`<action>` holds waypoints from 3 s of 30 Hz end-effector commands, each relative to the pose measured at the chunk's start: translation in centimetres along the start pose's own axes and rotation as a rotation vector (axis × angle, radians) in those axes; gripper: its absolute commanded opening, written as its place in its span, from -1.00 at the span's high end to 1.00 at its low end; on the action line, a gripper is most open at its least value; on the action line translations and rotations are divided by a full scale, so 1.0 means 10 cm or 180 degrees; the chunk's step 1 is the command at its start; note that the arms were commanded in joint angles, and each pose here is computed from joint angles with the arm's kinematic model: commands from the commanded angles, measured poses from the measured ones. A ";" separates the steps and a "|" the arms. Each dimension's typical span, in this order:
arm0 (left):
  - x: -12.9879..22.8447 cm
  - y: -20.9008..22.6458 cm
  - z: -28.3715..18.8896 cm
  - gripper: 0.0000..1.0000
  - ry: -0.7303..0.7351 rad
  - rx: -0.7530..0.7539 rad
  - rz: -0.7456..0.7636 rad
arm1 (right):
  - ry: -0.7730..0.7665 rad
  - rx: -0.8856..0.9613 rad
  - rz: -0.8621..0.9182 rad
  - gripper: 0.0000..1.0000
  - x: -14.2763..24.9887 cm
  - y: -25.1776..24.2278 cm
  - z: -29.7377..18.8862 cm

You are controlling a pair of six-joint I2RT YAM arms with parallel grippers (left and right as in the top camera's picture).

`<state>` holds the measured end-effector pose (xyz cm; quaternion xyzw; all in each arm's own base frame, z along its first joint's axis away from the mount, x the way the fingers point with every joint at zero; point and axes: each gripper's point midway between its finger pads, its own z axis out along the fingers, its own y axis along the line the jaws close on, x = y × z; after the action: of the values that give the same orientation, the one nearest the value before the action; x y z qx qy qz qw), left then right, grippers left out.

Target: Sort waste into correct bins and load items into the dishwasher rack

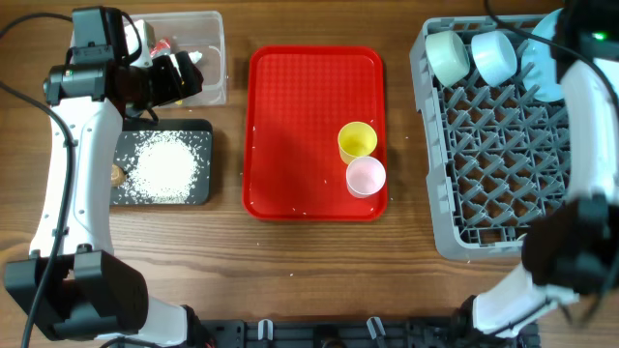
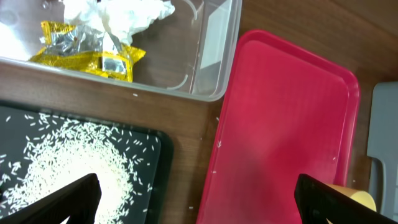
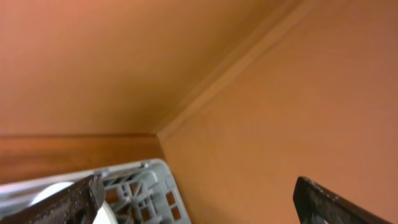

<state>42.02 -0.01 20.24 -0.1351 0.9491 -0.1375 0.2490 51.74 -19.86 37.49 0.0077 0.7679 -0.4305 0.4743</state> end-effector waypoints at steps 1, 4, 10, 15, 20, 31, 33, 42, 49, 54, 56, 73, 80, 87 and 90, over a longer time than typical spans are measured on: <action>-0.03 -0.02 -0.03 -1.00 -0.0035 0.0032 -0.0011 | -0.0412 -0.0778 0.0985 -1.00 -0.51 -0.09 -0.98; -0.03 -0.02 -0.03 -1.00 -0.0036 0.0033 -0.0010 | -0.0431 -0.3072 0.1421 -0.99 -0.68 0.74 -2.16; -0.02 -0.04 -0.03 -1.00 -0.0025 0.0069 -0.0021 | 0.0834 -0.3855 0.1100 -0.99 -0.12 1.84 -2.60; -0.02 -0.05 -0.03 -1.00 -0.0019 0.0087 -0.0023 | 0.1692 -0.3685 0.0762 -0.99 0.47 2.11 -2.53; -0.10 -0.74 -0.06 -0.63 -0.0103 0.1071 0.0251 | 0.1582 -0.3160 0.0995 -0.99 0.51 1.59 -2.22; 1.68 -2.23 1.13 -0.91 0.0811 0.0676 0.2030 | 0.1901 -0.2624 0.1632 -0.99 0.83 1.04 -1.78; 1.79 -2.11 1.33 -0.78 0.0987 0.0568 0.2009 | 0.1905 -0.2623 0.1630 -0.99 0.83 1.04 -1.78; 1.73 -2.07 1.55 0.68 0.0873 0.0422 0.1908 | 0.1915 -0.2647 0.1638 -0.93 0.83 1.04 -1.79; 1.75 -2.11 1.55 0.92 0.0873 0.0436 0.1833 | 0.1944 -0.2678 0.1635 -0.76 0.84 1.06 -1.82; 0.74 -2.26 0.75 0.92 0.0469 0.1271 0.1028 | 0.1799 -0.3272 0.1809 -0.79 0.61 1.22 -1.99; 0.50 -2.14 0.47 0.92 0.0614 0.1836 0.0666 | 0.1570 -0.3903 0.1835 -0.79 0.40 1.40 -2.13; 0.45 -2.55 0.11 0.92 0.0583 0.2973 0.1021 | 0.0508 -0.7228 0.2024 -0.89 -0.10 2.91 -2.90; 0.39 -2.76 0.05 0.92 0.0413 0.3130 0.1120 | 0.0413 -0.7439 0.1819 -0.85 -0.23 3.03 -3.22; 0.39 -2.76 0.05 0.92 0.0410 0.3134 0.1115 | 0.0133 -0.7377 0.1801 -0.61 -0.34 2.99 -3.19; 0.40 -2.75 0.05 0.92 0.0430 0.3126 0.1104 | 0.0073 -0.7201 0.1932 -0.63 -0.35 2.91 -2.97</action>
<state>45.00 -25.92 26.96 0.1513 0.8033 -0.5154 0.2574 42.49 21.55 26.81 -0.2656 0.6670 0.6446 0.2628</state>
